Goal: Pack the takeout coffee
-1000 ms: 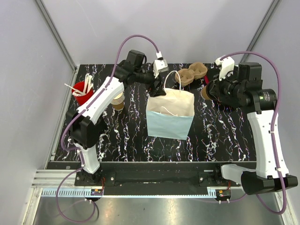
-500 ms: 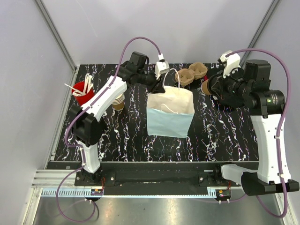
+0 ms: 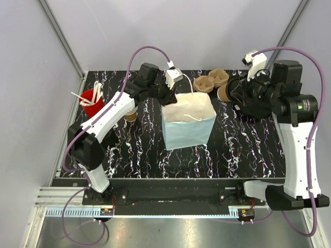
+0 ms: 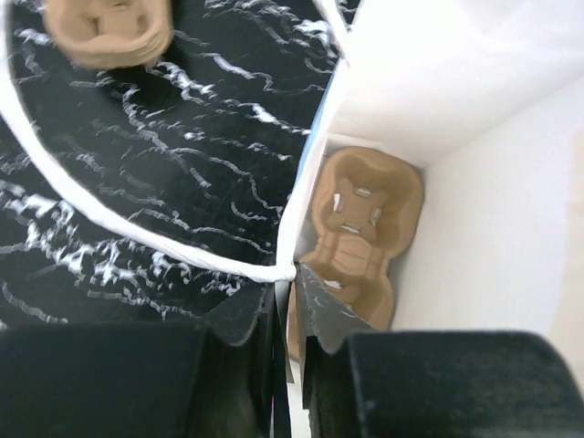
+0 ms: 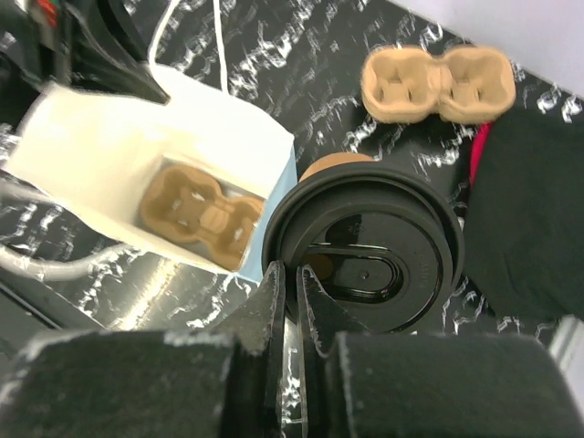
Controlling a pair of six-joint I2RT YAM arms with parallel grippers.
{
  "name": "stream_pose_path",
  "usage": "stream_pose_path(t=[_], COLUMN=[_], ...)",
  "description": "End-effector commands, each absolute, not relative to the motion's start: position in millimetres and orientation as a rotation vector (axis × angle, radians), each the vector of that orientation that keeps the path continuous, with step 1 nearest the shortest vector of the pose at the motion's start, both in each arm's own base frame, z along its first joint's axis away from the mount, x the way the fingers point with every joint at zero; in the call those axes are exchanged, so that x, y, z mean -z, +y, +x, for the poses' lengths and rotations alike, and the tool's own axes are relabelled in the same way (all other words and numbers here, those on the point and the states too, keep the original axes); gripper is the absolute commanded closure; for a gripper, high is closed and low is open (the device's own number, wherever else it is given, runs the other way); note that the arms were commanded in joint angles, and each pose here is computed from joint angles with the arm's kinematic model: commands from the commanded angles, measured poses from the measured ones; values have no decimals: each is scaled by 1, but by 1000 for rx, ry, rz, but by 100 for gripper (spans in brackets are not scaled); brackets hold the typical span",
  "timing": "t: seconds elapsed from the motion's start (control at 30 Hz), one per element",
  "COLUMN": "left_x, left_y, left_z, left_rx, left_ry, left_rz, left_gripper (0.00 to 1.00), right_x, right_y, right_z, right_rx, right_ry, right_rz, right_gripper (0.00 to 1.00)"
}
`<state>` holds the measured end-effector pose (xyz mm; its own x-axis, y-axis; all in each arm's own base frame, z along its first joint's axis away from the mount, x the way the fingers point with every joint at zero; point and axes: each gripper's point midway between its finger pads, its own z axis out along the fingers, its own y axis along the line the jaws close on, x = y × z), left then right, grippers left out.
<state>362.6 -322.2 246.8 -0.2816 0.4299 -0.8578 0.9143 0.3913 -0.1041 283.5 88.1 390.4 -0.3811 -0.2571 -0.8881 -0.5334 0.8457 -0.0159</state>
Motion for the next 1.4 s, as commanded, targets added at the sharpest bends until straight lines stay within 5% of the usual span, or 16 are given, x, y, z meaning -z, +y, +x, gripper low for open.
stream_pose_path(t=[0.0,0.47,0.53,0.57,0.7,1.33,1.37], left_x=[-278,-283,-285,-286,-292,-364,-367], left_y=[-309,-299,-302,-302,-301,-293,-289], left_z=[380,397,395,394,393,376,377], left_rx=[669,538,553,556,558,604,577], left_ry=[1857,1932,1941,1936,1921,1715,1701], left_rz=[947,701,677,676,670,668,682], left_gripper=[85,84,79,68,51,20,12], right_x=[-426,-429,-425,-424,-408,-344,-340], right_y=[103,164,174,178,189,213,212], right_z=[282,300,307,309,318,328,329], right_rx=[-423,-632,-657,-665,-688,-713,-703], right_ry=[1893,1947,1970,1969,2019,2204,2218], right_rz=[-587,-728,-751,-761,-781,-868,-866], right_gripper=[100,100,100,100,100,100,100])
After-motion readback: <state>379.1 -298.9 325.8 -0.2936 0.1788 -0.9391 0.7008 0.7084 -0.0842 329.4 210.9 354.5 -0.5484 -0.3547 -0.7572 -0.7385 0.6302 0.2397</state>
